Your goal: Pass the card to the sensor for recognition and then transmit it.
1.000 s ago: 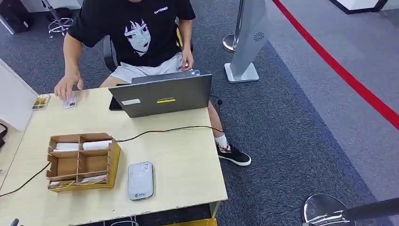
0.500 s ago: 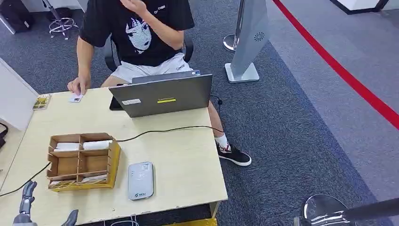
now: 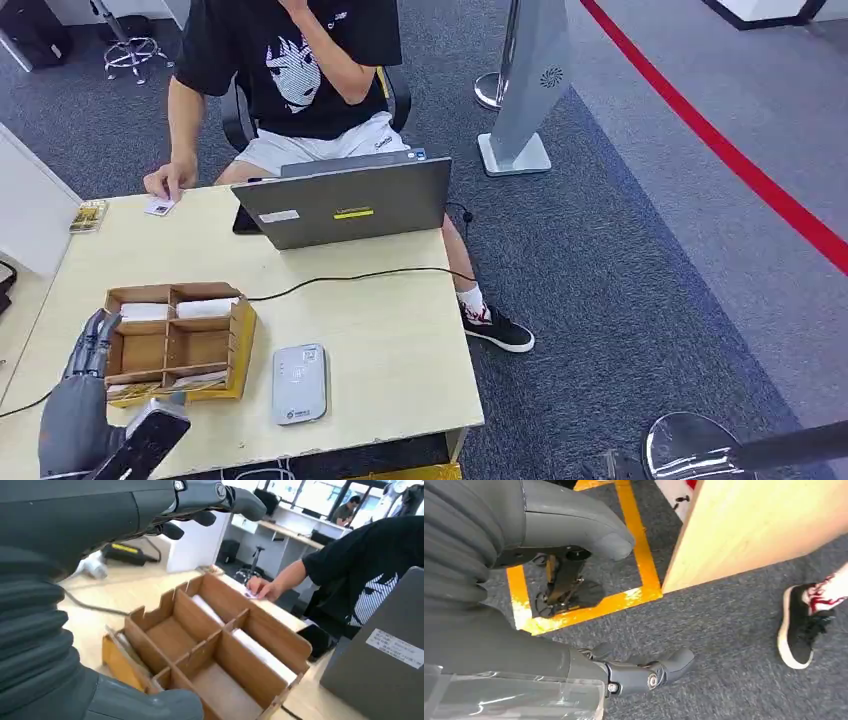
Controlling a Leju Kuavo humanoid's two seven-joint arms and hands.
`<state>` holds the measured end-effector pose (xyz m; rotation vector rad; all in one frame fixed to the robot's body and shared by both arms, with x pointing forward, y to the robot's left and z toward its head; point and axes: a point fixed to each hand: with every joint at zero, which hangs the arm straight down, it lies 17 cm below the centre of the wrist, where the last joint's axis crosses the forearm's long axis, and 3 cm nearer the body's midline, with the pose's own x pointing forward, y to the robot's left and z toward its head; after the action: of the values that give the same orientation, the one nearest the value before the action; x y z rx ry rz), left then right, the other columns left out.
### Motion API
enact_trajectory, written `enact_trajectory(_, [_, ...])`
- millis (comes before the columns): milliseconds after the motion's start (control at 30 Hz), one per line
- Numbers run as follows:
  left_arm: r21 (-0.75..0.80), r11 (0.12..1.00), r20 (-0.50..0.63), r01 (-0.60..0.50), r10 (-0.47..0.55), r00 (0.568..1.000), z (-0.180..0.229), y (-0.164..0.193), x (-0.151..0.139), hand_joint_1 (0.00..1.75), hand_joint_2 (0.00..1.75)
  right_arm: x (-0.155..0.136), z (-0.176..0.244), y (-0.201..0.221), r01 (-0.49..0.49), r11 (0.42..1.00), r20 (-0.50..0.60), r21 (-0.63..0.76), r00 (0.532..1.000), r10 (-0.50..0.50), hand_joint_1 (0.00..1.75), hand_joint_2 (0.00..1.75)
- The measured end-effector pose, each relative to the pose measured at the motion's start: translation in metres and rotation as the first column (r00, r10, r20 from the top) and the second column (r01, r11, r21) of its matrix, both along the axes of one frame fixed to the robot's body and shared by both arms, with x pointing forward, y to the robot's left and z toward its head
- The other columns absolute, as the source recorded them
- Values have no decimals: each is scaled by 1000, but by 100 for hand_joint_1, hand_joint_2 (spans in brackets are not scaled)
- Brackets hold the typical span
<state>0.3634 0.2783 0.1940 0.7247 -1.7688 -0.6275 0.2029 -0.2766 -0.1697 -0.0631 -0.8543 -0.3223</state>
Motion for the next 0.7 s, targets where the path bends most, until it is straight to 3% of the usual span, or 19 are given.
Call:
enact_trajectory(333, [290,956,45,-41,29,999,28,5,57,0,175,2,-14,12,-87,996,-42,-25,995,86,0,175])
enact_trajectory(700, [562,800,164,-209,141,976,80,42,105,0,175,16,-25,30,-176,984,-68,-29,983,173,0,175])
